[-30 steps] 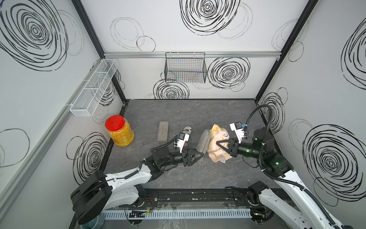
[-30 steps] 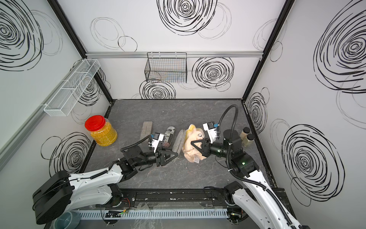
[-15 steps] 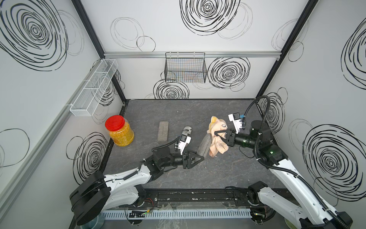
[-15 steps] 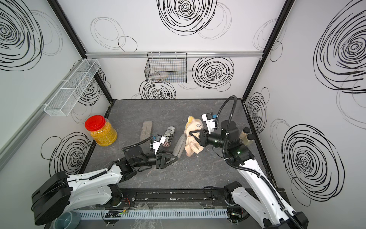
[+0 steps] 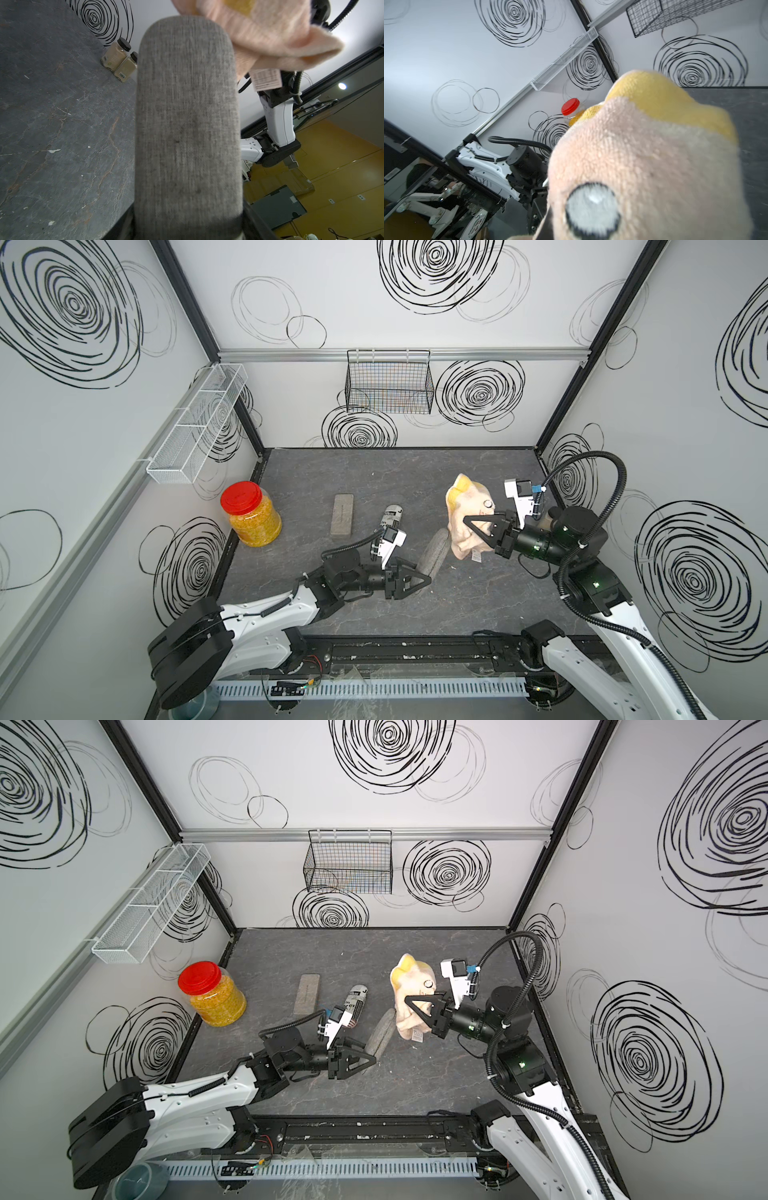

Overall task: Wipe the eyeglass case
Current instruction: Wipe the dirt from the eyeglass case.

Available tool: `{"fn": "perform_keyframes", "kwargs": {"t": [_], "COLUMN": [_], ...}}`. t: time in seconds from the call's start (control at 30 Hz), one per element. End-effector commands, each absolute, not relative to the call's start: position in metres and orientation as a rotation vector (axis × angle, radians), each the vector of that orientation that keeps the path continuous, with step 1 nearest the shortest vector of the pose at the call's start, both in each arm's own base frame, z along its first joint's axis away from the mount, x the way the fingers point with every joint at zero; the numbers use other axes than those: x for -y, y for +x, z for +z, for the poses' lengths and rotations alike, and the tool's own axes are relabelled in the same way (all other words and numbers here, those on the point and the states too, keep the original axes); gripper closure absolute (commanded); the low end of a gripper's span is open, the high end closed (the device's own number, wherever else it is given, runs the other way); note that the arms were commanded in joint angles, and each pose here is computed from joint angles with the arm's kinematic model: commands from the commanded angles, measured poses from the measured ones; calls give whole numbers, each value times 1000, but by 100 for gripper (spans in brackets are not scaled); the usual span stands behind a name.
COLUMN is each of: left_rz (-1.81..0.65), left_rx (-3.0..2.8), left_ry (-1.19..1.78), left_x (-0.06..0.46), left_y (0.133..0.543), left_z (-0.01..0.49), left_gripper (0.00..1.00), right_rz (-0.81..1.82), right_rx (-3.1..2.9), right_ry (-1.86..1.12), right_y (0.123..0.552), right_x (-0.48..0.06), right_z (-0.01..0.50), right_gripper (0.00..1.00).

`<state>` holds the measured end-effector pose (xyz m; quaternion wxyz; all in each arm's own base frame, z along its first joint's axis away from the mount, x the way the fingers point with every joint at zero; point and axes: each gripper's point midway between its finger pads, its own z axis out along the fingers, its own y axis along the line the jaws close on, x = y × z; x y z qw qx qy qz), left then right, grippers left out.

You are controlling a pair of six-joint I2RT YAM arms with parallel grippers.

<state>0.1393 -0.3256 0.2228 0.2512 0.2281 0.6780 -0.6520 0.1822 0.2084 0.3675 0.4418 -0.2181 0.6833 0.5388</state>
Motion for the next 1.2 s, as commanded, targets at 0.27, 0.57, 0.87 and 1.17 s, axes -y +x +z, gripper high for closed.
{"fn": "perform_keyframes", "kwargs": {"t": [0.27, 0.57, 0.87, 1.17], "left_rz": [-1794, -1781, -1779, -1777], "left_rx": [-1720, -1727, -1735, -1730], "left_ry": [711, 707, 717, 719], "left_x": [335, 334, 337, 337], "left_y": [134, 133, 134, 133], "left_z": [253, 251, 246, 249], "left_gripper": [41, 41, 41, 41], "right_rz": [1157, 1286, 1414, 989], "right_rx": [-2003, -1873, -1787, -2260], "right_ry": [-371, -468, -539, -268], "right_y": [230, 215, 194, 247], "right_x": [-205, -216, -223, -195], "right_z": [285, 323, 338, 227], "right_gripper": [100, 100, 100, 100]}}
